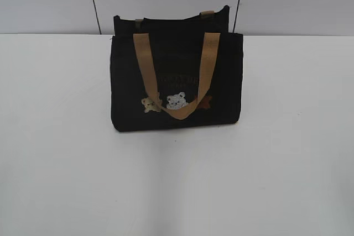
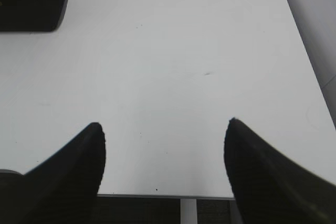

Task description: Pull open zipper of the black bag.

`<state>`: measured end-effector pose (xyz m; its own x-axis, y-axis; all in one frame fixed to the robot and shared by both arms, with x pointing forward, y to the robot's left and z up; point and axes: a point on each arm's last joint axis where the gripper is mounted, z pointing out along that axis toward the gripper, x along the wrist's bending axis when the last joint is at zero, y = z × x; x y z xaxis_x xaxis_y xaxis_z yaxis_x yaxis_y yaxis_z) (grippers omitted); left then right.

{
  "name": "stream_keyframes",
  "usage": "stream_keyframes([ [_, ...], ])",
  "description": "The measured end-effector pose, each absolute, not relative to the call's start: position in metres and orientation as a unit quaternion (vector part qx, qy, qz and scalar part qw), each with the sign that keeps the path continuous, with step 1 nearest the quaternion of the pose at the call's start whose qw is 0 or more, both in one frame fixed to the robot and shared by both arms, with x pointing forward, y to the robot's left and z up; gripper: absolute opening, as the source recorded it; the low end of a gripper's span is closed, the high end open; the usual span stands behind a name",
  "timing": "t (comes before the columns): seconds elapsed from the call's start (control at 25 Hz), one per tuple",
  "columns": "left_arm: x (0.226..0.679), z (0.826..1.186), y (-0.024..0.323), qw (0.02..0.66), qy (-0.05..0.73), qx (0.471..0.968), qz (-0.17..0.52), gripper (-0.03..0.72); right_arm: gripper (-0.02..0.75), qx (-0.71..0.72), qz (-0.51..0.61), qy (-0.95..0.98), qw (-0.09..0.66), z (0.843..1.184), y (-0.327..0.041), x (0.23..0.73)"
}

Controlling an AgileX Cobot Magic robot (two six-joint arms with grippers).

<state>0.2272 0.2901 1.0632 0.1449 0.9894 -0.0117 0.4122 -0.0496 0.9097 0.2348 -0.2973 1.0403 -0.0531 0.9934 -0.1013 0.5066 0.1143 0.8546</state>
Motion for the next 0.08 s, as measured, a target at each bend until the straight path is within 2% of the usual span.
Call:
stream_keyframes([
  [0.08,0.2273,1.0632,0.29,0.411,0.554,0.633,0.351,0.458,0.535,0.579,0.328,0.647,0.371,1.0403,-0.2973,0.2348],
])
